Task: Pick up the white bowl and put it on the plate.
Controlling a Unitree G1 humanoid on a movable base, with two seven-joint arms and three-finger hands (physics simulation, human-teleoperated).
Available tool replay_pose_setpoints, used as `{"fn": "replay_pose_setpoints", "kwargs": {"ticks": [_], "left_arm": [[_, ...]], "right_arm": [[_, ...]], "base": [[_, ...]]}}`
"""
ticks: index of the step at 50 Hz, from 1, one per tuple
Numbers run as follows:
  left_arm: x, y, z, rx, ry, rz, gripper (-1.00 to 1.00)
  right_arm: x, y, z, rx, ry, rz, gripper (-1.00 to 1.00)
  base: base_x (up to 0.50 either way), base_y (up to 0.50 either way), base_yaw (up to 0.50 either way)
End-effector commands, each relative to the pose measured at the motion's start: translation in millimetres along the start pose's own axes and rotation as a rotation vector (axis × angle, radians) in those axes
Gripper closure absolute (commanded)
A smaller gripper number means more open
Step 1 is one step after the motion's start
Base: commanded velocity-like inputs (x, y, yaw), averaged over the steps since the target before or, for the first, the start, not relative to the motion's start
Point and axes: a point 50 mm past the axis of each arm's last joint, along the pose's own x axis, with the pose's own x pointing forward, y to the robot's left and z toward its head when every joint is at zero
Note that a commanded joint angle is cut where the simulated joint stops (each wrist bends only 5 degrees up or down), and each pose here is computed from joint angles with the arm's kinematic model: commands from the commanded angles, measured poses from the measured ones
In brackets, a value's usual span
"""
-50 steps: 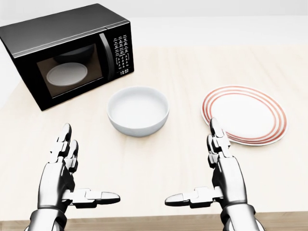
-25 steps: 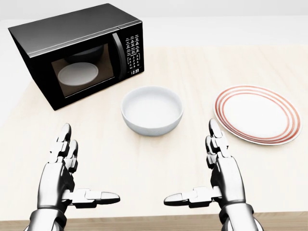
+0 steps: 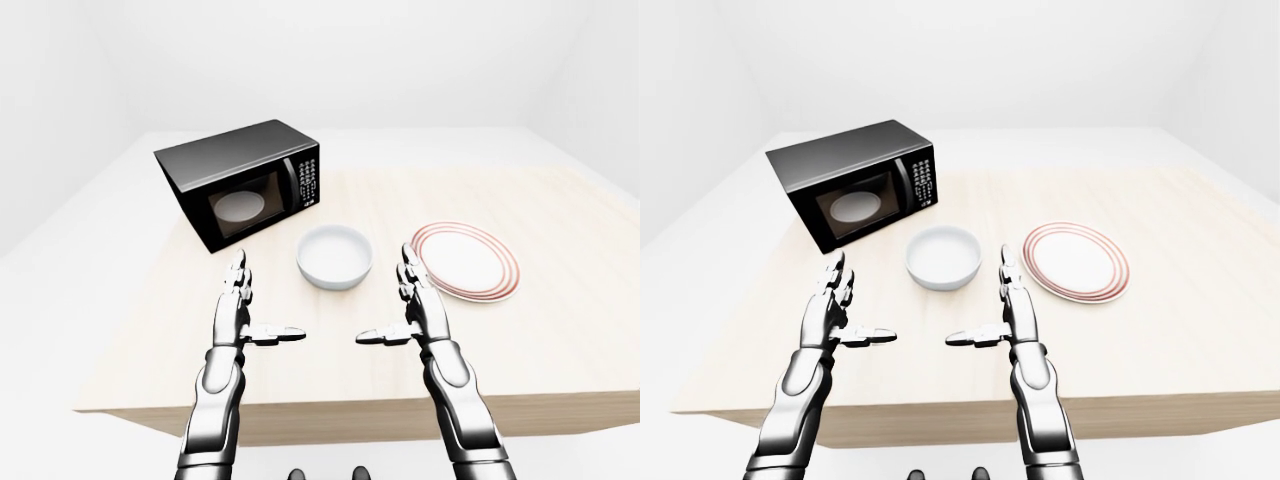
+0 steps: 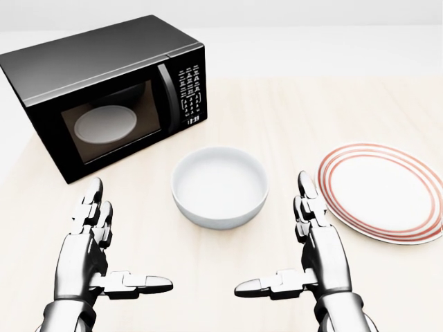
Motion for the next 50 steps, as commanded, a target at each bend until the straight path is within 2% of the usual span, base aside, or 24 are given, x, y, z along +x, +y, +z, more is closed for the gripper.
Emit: {"fn": "replay_pose_setpoints", "kwargs": {"ticks": [1,22,40,50], "left_arm": [[0.1,-0.1,0.1,0.0,0.0,0.0,-1.0],[0.1,-0.1,0.1,0.0,0.0,0.0,-1.0],[0.1,-0.1,0.1,0.0,0.0,0.0,-1.0],[0.1,-0.1,0.1,0.0,0.0,0.0,-1.0]], "right_arm": [[-0.6,1.5,-0.9,-0.003,0.0,0.005,-1.0],[0.4,2.3,-1.6,-0.011,0.001,0.001,-1.0],[-0.2,2.8,-0.1,-0.033,-0.003,0.0,-1.0],[0.7,-1.3,0.3,-0.097,-0.004,-0.015,-1.0]], "base": [[0.37,0.0,0.0],[0.35,0.0,0.0],[0.01,0.0,0.0],[0.0,0.0,0.0]]}}
